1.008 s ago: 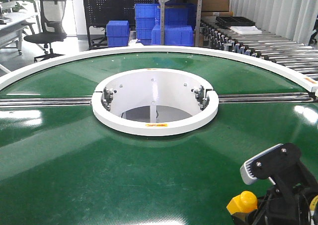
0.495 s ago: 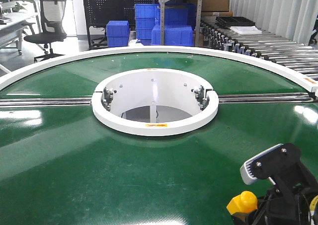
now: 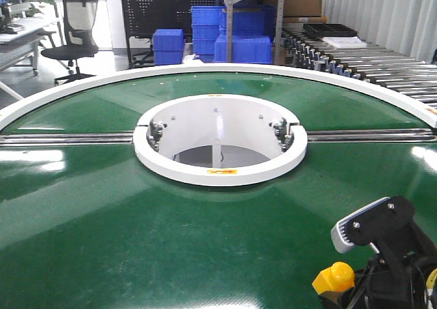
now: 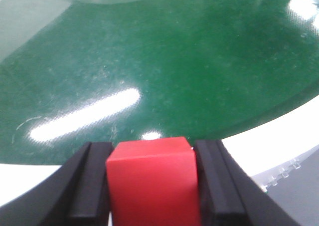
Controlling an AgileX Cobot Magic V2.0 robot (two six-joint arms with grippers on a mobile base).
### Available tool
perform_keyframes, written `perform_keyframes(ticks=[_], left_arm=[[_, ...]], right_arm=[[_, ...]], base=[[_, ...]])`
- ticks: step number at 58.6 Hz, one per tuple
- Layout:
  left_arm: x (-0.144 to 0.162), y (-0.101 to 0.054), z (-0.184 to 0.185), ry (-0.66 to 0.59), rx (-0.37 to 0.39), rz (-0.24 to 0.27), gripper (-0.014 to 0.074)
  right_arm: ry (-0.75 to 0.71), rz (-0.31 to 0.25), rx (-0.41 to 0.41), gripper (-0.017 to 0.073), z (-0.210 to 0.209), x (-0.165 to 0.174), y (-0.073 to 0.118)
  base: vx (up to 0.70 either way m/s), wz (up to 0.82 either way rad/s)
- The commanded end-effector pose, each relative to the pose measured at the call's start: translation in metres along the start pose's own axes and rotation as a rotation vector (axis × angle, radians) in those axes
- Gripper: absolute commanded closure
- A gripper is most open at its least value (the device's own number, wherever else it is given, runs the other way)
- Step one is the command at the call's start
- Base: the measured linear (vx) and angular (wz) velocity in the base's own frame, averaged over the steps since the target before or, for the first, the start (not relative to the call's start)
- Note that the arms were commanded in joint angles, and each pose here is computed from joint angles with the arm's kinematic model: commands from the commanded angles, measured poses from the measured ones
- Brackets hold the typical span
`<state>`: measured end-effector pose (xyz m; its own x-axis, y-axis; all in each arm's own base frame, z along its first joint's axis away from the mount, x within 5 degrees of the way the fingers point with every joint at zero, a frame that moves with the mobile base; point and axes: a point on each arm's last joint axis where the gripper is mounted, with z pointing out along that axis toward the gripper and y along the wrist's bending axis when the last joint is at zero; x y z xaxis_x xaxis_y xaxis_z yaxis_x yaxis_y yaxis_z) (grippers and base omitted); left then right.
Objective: Pick red and yellow blocks into blue bin
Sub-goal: 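Drive away from the green table holding both blocks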
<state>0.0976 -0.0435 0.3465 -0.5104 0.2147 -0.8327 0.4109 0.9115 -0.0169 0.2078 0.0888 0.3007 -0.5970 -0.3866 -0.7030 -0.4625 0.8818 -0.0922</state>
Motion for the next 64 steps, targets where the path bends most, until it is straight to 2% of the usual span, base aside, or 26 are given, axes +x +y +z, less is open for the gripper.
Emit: perform_keyframes(ticks=[1, 64], left_arm=[[-0.0124, -0.0007, -0.0045, -0.092, 0.004, -0.004, 0.0260], [-0.0124, -0.0007, -0.0045, -0.092, 0.004, -0.004, 0.0260]], right_arm=[[-0.113, -0.014, 0.017, 0.0368, -0.0121, -0.0143, -0.0020], [-0.113, -0.014, 0.017, 0.0368, -0.0121, -0.0143, -0.0020]], base=[[-0.03, 0.11], [-0.06, 0.31]])
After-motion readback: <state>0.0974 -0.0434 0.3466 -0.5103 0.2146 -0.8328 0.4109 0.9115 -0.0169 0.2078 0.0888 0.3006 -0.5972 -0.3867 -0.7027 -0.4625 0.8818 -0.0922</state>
